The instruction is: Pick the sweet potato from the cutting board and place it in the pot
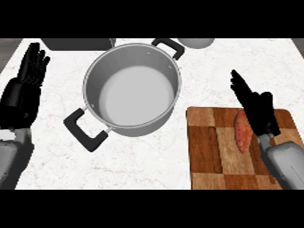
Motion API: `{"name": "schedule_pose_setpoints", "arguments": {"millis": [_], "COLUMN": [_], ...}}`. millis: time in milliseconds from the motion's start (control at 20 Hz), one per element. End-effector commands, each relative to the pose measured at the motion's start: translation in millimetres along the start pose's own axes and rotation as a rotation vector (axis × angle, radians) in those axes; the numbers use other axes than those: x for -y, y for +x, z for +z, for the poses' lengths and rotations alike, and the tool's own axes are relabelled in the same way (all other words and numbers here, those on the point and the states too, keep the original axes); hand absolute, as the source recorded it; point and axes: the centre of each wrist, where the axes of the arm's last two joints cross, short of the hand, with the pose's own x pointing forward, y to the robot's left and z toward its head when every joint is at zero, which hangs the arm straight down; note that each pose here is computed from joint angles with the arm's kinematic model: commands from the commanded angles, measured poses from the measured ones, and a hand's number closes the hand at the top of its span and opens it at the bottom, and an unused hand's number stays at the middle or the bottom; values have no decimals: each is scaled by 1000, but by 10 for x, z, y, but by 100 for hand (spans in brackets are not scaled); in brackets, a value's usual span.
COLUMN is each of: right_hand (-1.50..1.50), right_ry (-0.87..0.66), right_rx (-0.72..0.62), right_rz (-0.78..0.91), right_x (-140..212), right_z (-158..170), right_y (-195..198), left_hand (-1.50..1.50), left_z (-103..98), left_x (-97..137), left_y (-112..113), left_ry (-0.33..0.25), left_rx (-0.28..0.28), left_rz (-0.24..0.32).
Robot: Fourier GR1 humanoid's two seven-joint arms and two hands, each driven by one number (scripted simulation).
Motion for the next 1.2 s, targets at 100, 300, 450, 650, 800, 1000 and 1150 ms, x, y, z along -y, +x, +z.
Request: {"name": "schedule_pose_setpoints", "arguments": {"millis": [100, 300, 450, 650, 800, 1000, 1150], "right_hand": [150, 150, -150, -150, -150, -150, -150], "right_ry": [-206, -408, -864, -900, -885, -757, -722], "right_rx": [17, -80, 68, 141, 109, -132, -280], "right_rz": [-34, 552, 326, 350, 424, 588, 669], "right_x": [115, 923, 761, 66, -102, 107, 174], "right_z": [-64, 100, 28, 101, 193, 279, 228], "right_y": [197, -137, -95, -165, -163, -46, 169], "left_hand": [0, 0, 0, 0, 0, 0, 0], "left_z": [355, 599, 803, 706, 705, 653, 646], "left_x": [-338, -545, -600, -526, -421, -568, -552], "left_y": [-370, -670, -825, -664, -672, -607, -598], "left_ry": [58, 102, 134, 110, 120, 141, 138], "left_rx": [-240, -483, -652, -678, -688, -709, -705], "left_rz": [-191, -252, -264, -276, -269, -274, -296]}}
